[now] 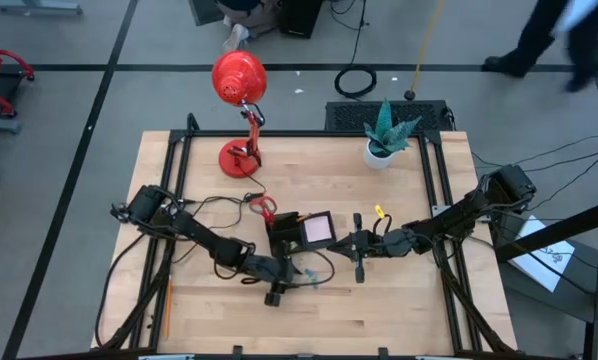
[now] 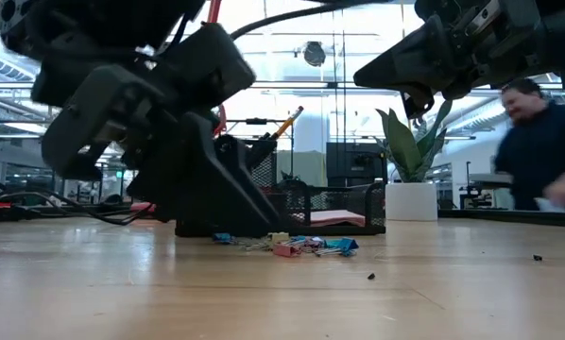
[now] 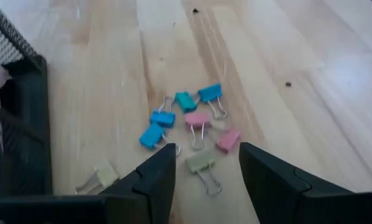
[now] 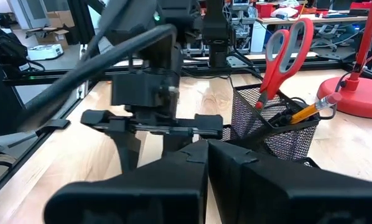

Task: Pick and place office supplies into organizer
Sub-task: Put the green binder clip into the black desk organizer

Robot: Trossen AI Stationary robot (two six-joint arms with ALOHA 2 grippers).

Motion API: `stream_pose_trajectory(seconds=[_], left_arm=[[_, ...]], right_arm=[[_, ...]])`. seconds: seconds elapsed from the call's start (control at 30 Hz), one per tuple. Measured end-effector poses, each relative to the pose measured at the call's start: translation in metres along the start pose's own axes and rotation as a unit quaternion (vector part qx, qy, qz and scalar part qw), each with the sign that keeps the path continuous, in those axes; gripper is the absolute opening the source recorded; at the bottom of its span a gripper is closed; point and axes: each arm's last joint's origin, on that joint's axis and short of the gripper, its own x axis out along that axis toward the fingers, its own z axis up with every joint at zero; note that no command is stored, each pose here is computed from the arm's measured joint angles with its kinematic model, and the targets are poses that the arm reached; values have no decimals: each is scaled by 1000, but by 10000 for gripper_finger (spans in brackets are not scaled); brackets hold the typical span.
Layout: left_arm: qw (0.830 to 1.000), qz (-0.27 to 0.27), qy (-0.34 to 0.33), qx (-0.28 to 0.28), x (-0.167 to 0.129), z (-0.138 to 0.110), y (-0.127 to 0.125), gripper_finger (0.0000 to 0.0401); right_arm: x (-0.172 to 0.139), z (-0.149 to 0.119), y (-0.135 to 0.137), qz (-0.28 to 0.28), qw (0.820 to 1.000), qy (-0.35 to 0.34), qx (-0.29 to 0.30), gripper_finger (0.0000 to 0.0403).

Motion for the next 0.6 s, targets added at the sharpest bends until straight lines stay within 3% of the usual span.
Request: stream_pose_trajectory(seconds=[0.17,0.33,0.6], left_arm=[[999,12,30,6,2,14,-7,184],[996,61,62,1,1,9,-9,184],[996,58,61,-33,2,8,-9,184]], right_arm=[[0,0,0,0,1000,0,0,4],[0,0,0,0,1000,0,0,4],[0,0,0,0,1000,0,0,4]])
